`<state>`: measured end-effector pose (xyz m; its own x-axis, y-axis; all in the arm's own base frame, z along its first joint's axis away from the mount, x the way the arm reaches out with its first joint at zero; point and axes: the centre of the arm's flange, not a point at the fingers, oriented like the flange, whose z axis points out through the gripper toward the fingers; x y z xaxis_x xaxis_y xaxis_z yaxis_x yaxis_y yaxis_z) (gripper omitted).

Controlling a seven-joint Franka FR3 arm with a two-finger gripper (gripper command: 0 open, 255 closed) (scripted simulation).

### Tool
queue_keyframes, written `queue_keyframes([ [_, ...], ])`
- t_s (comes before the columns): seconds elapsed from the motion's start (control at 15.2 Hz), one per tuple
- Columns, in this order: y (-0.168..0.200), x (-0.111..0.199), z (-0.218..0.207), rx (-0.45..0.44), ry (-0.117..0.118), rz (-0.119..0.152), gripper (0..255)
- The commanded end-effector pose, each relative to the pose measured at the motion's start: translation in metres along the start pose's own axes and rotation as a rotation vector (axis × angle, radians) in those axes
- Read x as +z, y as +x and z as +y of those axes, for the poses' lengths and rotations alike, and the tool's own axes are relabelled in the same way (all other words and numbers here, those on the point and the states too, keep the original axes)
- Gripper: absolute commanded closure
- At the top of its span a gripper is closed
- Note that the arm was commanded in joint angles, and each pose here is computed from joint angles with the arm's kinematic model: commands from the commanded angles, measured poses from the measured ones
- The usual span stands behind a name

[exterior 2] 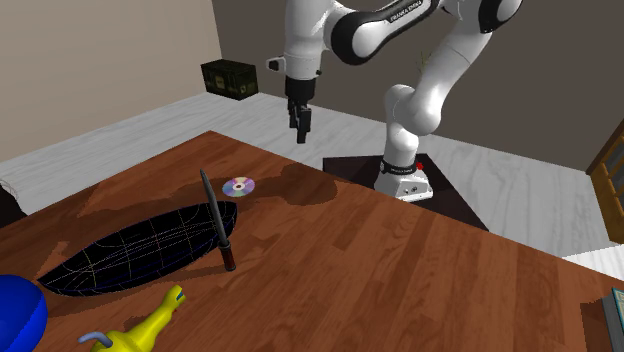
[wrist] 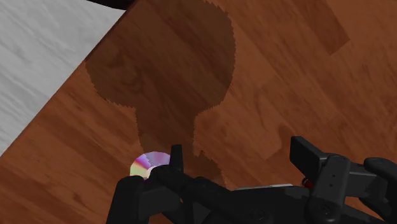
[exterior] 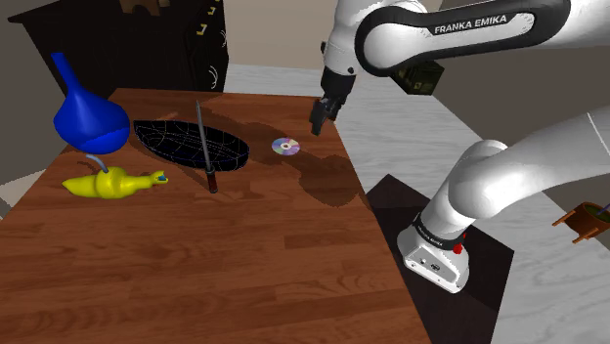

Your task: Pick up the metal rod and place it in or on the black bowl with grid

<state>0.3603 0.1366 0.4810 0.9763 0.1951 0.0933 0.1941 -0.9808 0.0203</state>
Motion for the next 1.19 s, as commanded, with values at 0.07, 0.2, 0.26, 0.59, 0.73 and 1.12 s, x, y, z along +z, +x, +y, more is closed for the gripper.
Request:
queue_keyframes([
  [0.07, 0.013, 0.019, -0.026, 0.004, 0.007, 0.043, 0],
  [0.2, 0.025, 0.032, -0.043, 0.006, 0.011, 0.070, 0],
  [0.26, 0.030, 0.038, -0.052, 0.007, 0.013, 0.083, 0],
  [0.59, 0.060, 0.067, -0.095, 0.011, 0.022, 0.150, 0],
  [0.73, 0.073, 0.078, -0.112, 0.013, 0.026, 0.177, 0],
  [1.12, 0.112, 0.108, -0.164, 0.019, 0.038, 0.257, 0],
])
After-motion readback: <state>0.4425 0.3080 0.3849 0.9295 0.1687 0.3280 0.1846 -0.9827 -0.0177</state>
